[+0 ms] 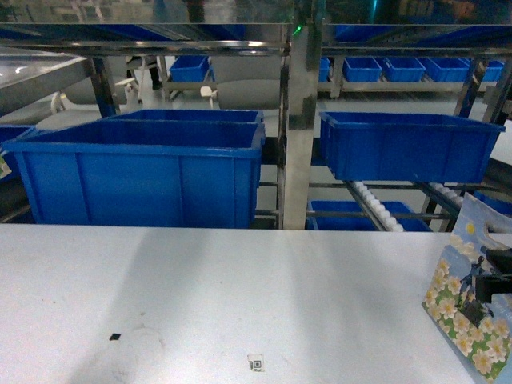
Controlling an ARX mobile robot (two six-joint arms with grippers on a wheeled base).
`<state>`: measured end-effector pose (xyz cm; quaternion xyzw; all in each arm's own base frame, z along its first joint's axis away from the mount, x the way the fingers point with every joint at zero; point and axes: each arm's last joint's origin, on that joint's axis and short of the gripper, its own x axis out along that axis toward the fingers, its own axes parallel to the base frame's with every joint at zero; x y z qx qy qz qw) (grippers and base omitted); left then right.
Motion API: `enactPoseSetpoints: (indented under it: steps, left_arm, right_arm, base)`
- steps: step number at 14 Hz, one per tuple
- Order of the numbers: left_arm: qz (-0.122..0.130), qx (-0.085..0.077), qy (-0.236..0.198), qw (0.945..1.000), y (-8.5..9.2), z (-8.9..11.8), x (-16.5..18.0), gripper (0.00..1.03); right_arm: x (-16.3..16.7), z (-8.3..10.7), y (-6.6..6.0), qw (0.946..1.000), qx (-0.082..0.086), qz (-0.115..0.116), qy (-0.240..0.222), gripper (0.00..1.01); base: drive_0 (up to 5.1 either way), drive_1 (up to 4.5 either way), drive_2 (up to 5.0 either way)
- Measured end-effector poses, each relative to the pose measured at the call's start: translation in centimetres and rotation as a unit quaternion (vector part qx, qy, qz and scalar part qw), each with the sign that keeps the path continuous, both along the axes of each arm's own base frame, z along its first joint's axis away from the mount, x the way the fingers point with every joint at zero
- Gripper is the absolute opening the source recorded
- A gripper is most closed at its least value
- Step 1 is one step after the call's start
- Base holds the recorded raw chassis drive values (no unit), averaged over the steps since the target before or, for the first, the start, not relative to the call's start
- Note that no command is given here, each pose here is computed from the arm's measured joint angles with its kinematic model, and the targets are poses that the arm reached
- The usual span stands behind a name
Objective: Move flower gift bag to table near conveyor
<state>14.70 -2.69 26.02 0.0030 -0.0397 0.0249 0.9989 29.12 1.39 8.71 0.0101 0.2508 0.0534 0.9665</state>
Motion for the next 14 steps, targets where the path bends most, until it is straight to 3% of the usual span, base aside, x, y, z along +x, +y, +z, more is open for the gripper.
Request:
enactPoseSetpoints:
  steps: [3, 6, 7, 9, 12, 14]
  left_arm:
    - [0.000, 0.000, 0.000, 1.0000, 0.0, 0.0, 0.0, 0.02]
    - [0.000, 0.000, 0.000, 1.0000, 0.0, 0.0, 0.0, 0.02]
    - [0.000, 0.000, 0.000, 1.0000, 0.0, 0.0, 0.0, 0.02]
    - [0.000, 0.000, 0.000, 1.0000, 0.0, 0.0, 0.0, 0.02]
    - [0.000, 0.000, 0.000, 1.0000, 0.0, 0.0, 0.0, 0.02]
    - [0.000, 0.000, 0.000, 1.0000, 0.0, 0.0, 0.0, 0.02]
  right_arm:
    - [-0.6, 0.5, -0.8, 0.9999, 0.004, -0.012, -0.004, 0.51]
    - [-0.8, 4.5, -2.0, 0.9965, 0.006, -0.051, -0.066, 0.93]
    - [-1.2, 5.9, -2.1, 0.9938, 0.003, -0.059, -0.094, 1.00]
    - [-3.4, 7.8, -2.1, 0.9882, -0.003, -0.078, -0.132, 0.98]
    - [-7.8, 8.9, -2.7, 0.9830, -0.013, -0.110, -0.146, 0.98]
    - [-11.1, 9.5, -2.9, 0.9819, -0.014, -0.118, -0.148, 0.98]
  base:
    - [0.0, 0.00, 0.0]
    - [0.0, 0.00, 0.0]
    - [0.0, 0.00, 0.0]
    - [0.0, 0.00, 0.0]
    - [0.0, 0.00, 0.0]
    - [0.0, 0.00, 0.0]
